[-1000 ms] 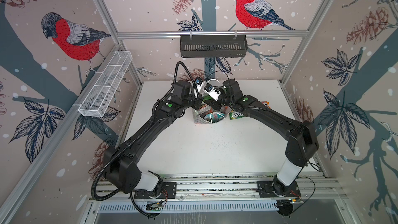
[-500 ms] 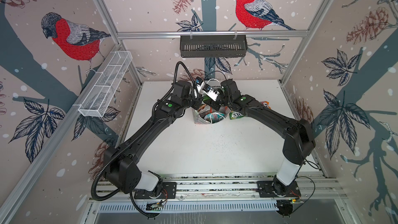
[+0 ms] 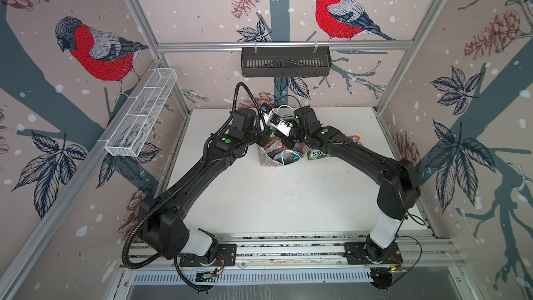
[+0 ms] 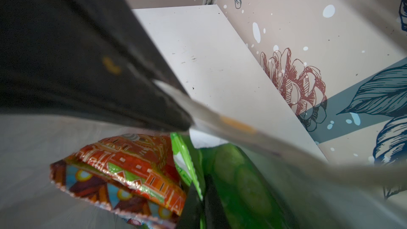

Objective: Take the snacks out of the paper bag
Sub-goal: Pick up the snack from the paper bag.

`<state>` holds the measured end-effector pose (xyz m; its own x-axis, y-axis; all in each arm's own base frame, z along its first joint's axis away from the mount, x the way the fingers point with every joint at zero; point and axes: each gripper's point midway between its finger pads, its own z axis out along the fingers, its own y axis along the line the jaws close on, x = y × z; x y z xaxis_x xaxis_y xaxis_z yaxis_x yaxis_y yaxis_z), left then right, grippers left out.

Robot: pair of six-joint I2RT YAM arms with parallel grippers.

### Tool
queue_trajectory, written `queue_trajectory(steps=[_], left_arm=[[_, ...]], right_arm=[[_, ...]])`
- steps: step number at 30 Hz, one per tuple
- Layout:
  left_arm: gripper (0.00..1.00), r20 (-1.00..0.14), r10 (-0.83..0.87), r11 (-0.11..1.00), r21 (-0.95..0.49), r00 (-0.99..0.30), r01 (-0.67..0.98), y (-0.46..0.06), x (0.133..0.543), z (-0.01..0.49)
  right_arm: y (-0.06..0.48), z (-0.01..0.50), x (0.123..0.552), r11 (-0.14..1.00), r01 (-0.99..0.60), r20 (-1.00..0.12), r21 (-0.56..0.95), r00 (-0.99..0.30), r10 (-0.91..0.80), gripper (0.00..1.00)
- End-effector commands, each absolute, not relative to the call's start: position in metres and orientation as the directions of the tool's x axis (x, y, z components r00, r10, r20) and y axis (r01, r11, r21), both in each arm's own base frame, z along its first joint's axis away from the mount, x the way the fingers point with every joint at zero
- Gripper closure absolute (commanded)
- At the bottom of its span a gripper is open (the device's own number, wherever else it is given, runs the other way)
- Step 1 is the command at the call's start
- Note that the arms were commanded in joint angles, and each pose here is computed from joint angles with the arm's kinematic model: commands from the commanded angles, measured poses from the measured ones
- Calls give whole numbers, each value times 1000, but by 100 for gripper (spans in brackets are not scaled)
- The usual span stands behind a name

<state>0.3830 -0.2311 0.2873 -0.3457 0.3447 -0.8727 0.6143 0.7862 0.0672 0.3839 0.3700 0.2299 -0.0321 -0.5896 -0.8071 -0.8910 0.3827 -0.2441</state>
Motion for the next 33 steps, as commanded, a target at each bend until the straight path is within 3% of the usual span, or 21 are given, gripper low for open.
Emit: queue_trajectory(steps=[1,16,33], left_arm=[[100,-902,324,779,82,-287,621,-235,386,303],[100,-898,326,779,77,-296,623,-237,389,300],[100,-893,328,778,70,-308,625,-239,391,295]], right_arm=[[360,222,385,408,-878,-780,-248,-69,-622,99],[338,296,367,516,-794,-911,-320,108,-399,100],[322,380,327,553,-754,-935,-355,278,-221,100]])
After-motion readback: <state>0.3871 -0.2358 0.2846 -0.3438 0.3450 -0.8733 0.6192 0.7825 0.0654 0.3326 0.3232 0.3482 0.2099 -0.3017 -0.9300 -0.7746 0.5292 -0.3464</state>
